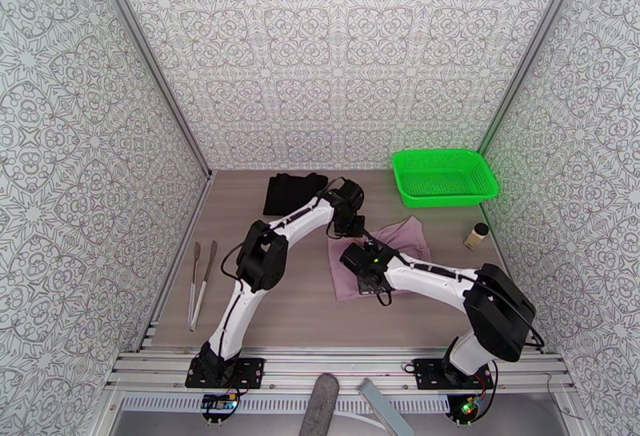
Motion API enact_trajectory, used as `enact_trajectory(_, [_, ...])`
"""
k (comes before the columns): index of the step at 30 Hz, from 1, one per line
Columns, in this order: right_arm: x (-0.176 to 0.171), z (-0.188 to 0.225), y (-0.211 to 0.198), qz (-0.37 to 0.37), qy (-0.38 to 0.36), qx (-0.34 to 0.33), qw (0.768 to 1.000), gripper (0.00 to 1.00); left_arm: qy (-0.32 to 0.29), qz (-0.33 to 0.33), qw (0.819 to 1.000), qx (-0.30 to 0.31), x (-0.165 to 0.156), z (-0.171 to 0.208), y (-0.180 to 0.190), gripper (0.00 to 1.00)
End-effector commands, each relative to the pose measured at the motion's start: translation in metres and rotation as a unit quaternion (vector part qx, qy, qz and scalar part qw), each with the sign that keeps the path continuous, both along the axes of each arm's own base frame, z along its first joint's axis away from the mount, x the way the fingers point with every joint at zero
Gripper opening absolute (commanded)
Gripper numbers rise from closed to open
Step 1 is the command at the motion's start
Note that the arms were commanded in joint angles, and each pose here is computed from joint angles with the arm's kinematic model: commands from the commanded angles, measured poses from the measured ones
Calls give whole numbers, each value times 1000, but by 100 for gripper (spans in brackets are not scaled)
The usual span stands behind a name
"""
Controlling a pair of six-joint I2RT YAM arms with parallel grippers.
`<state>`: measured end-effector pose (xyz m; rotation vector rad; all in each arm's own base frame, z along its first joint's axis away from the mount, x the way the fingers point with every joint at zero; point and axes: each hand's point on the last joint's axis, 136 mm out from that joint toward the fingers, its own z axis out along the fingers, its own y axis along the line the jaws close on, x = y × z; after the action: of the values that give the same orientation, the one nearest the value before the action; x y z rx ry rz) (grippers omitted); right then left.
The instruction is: Fold and stack the mixed laundry pile
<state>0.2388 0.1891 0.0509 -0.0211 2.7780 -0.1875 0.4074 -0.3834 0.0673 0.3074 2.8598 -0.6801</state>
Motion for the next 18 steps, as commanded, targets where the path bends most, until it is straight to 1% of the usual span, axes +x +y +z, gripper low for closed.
enact_trajectory(1, [-3,-3,-21,-38,-9,-28,999,11,-19,-13,1000,-7,4,13,-10,50])
enact_trajectory(2, [-3,0,-23,-43,-17,-27,999,19,-24,-16,1000,-10,5,18,-11,53])
enact_trajectory(5, [-1,15,-31,-53,-42,-30,997,33,-51,-20,998,-12,8,37,-10,53])
enact_trajectory(6, [1,25,-35,-56,-55,-35,996,38,-70,-15,997,-4,12,46,-5,53])
enact_trajectory(9, [6,52,-43,-58,-84,-40,994,48,-119,0,993,8,13,77,12,52])
enact_trajectory(11, [8,66,-42,-55,-97,-30,993,49,-143,10,990,14,11,95,25,52])
enact_trajectory(12, [10,69,-39,-49,-100,-20,994,49,-146,14,989,19,8,99,33,50])
enact_trajectory(13, [11,72,-34,-43,-101,-9,994,47,-145,16,989,26,5,100,39,44])
enact_trajectory(15, [15,73,-22,-26,-95,16,995,40,-128,17,991,38,-5,93,52,23])
enact_trajectory(16, [18,72,-15,-16,-92,28,995,39,-117,18,992,40,-11,87,55,18])
enact_trajectory(18, [22,64,0,6,-77,62,995,33,-96,21,994,37,-26,71,60,10])
